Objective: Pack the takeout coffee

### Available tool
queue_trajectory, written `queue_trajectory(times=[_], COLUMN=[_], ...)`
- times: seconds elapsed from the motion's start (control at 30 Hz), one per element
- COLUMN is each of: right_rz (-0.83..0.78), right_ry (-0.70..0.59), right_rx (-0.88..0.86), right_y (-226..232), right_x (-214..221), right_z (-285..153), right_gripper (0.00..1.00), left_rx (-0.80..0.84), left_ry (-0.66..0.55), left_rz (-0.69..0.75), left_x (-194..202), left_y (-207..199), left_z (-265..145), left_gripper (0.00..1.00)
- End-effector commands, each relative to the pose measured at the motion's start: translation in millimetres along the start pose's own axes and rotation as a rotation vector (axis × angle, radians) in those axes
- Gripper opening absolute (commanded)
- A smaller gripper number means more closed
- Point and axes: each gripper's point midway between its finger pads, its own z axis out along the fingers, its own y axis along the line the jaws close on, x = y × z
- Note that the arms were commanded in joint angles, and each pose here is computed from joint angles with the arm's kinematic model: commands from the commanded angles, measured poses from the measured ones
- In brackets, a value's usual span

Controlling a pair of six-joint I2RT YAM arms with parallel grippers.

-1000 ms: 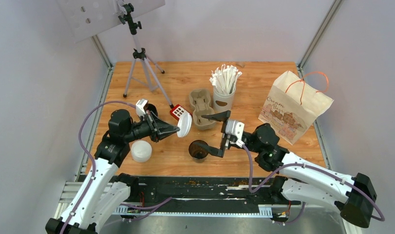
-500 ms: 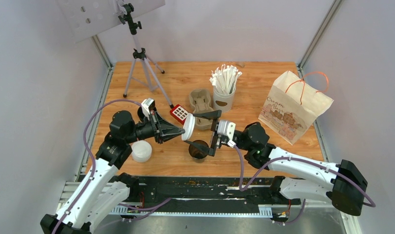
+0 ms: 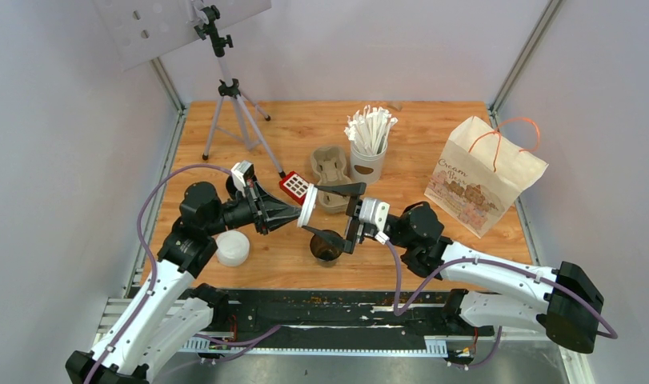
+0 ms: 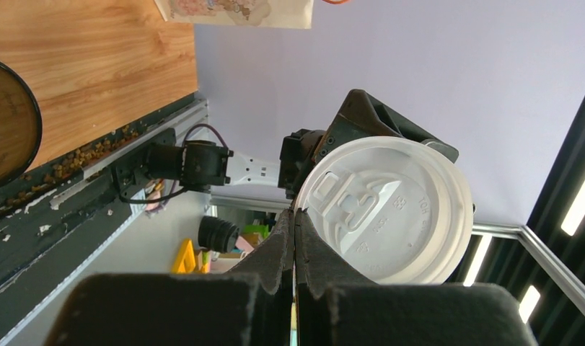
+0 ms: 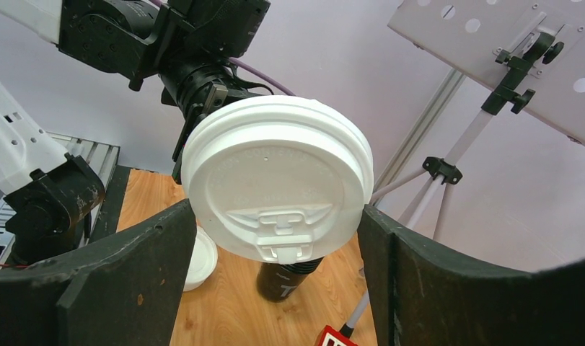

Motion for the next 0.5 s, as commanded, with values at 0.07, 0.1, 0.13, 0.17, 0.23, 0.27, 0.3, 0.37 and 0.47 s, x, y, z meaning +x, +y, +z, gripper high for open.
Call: queue_trajectory(times=[0.07,0.1,0.13,0.17,0.23,0.27,0.3,0.37,0.47], right_rz=[-0.02,-0.016,-0.011,-0.006,0.011,0.02,0.031,0.061,0.189], right_ry=[-0.062,-0.06,-0.056,-0.053,-0.041,-0.035,-0.025,0.006,0.15], right_rx=[0.012,0.01,0.009,0.012,0.025,0.034,0.043,0.064,0.154], right_y=[-6.5,-5.7,-5.3,-5.6,-6.5,-7.7,-8.7,-10.7,-17.0], right_x=[-25.0,-24.2,-23.0,-22.5,-19.6,-18.8,-16.9,-13.1,6.5], right_z=[8.5,9.0,9.5,9.6,9.2,8.6,7.4,4.3,-12.6], right_gripper=[0.76,0.75,0.75,0.75,0.75,0.75,0.75,0.75,0.75], left_rx=[0.056,0.053,0.047,0.026,-0.015,-0.032,-0.045,-0.07,-0.191], left_ry=[-0.014,-0.017,-0.021,-0.026,-0.041,-0.049,-0.053,-0.072,-0.144], left_rz=[0.032,0.034,0.038,0.038,0.072,0.085,0.098,0.125,0.226], left_x=[2.0,1.7,1.2,0.9,-0.7,-1.5,-2.0,-4.9,-17.9], left_y=[-16.6,-15.8,-14.8,-10.9,-5.0,-3.3,-1.9,1.1,22.0], left_z=[-4.0,-4.0,-4.1,-4.4,-5.6,-6.4,-7.0,-7.9,-13.6], left_gripper=[0.01,0.04,0.09,0.14,0.25,0.32,0.39,0.51,0.75])
